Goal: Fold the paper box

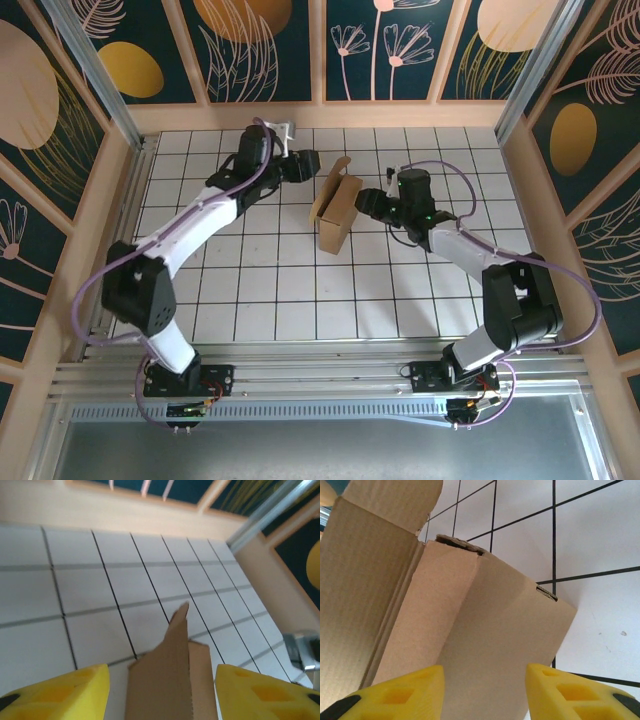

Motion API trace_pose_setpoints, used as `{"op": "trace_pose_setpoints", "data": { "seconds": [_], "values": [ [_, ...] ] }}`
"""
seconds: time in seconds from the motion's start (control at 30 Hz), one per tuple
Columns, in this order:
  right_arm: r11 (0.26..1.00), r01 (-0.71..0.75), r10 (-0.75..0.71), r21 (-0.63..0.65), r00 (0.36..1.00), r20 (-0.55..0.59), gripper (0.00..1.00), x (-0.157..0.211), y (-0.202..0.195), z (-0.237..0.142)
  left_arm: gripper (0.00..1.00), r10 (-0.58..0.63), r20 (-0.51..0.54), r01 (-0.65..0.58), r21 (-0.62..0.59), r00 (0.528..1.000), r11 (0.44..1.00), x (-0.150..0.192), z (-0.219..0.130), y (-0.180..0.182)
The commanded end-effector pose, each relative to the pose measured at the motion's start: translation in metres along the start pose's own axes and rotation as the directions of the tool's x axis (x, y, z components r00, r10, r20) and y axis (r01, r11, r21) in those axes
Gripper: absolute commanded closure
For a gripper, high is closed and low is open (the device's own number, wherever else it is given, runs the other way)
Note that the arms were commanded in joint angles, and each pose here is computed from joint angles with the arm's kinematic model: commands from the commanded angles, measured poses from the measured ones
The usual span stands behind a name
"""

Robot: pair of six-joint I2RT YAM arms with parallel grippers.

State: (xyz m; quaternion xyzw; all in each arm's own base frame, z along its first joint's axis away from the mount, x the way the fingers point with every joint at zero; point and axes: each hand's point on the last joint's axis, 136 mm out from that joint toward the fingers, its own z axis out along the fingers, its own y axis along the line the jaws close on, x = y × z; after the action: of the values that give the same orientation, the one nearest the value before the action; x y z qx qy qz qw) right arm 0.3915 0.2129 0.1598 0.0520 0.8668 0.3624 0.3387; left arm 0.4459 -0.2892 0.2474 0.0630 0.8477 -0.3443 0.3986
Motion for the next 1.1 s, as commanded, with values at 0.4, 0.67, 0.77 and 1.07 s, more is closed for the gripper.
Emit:
{"op": "trace_pose_setpoints", "data": {
  "seconds": [0.4, 0.67, 0.77, 1.07],
  "values": [
    [0.974, -0.224, 0.226, -0.041, 0.970, 0.092, 0.74, 0.022, 0.025, 0.027, 0.68, 0.116, -0.328, 0.023, 0.392, 0.938, 0.920, 0.064, 0.044, -0.052],
    [0.914, -0.391, 0.406, -0.109, 0.889, 0.212, 0.75, 0.042, 0.038, 0.030, 0.71, 0.289, -0.329, -0.144, 0.400, 0.899, 0.905, 0.056, 0.066, -0.046],
    [0.928, -0.363, 0.374, -0.089, 0.901, 0.222, 0.72, 0.044, 0.042, 0.033, 0.66, 0.329, -0.283, -0.234, 0.322, 0.901, 0.917, 0.034, 0.064, -0.041],
    [0.969, -0.245, 0.240, -0.007, 0.940, 0.242, 0.71, 0.036, 0.043, 0.024, 0.64, 0.234, 0.012, -0.229, -0.158, 0.972, 0.960, -0.058, -0.010, 0.019]
  ]
}}
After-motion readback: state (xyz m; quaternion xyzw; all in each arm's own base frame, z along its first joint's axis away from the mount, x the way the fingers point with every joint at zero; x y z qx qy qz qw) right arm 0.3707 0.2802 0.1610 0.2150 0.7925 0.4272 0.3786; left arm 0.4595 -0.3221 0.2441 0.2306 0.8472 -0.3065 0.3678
